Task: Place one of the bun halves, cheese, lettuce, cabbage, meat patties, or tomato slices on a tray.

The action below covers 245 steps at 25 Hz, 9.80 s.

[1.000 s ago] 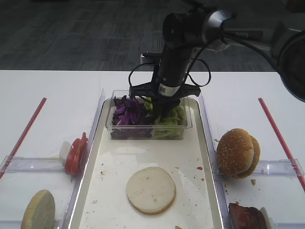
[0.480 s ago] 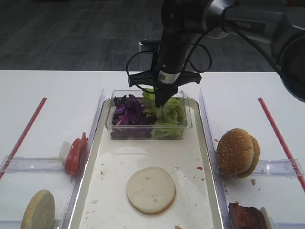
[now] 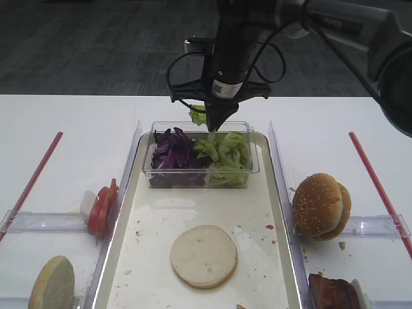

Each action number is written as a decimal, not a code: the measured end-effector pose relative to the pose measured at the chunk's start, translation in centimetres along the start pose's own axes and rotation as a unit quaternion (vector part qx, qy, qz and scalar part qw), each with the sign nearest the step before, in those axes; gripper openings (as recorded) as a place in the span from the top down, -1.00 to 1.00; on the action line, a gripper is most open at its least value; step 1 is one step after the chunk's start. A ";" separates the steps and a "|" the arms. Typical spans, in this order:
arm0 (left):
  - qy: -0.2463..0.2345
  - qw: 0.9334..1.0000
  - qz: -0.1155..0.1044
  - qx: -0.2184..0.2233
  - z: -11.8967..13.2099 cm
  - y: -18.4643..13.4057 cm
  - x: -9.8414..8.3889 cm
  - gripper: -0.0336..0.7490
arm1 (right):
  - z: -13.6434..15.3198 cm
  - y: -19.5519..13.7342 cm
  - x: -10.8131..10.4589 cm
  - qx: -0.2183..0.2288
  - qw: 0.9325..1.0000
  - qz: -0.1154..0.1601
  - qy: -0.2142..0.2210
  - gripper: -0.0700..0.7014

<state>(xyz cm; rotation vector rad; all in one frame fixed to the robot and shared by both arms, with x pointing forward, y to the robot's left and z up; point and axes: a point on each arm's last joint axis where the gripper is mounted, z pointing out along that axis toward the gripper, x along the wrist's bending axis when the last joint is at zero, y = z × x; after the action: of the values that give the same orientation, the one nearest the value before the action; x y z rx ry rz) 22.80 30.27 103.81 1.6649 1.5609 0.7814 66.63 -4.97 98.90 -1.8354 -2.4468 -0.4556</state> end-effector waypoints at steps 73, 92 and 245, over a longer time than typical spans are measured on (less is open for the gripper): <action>0.000 1.000 0.000 0.000 0.0 0.0 0.0 -0.66 | 2.6 -17.4 5.0 0.084 0.994 -0.062 0.040 0.54; 0.000 1.000 0.000 0.000 0.0 0.0 0.0 -0.66 | 2.4 -17.9 4.9 0.116 0.990 -0.067 0.033 -0.61; 0.000 1.000 0.000 0.000 0.0 0.0 0.0 -0.61 | -17.7 -47.0 -9.1 -0.382 0.915 0.013 -0.128 -0.19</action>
<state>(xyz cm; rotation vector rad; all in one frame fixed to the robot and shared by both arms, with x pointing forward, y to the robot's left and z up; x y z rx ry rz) 22.80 30.27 103.81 1.6649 1.5609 0.7814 22.48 -29.97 104.27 -2.2937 -2.6158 -1.4235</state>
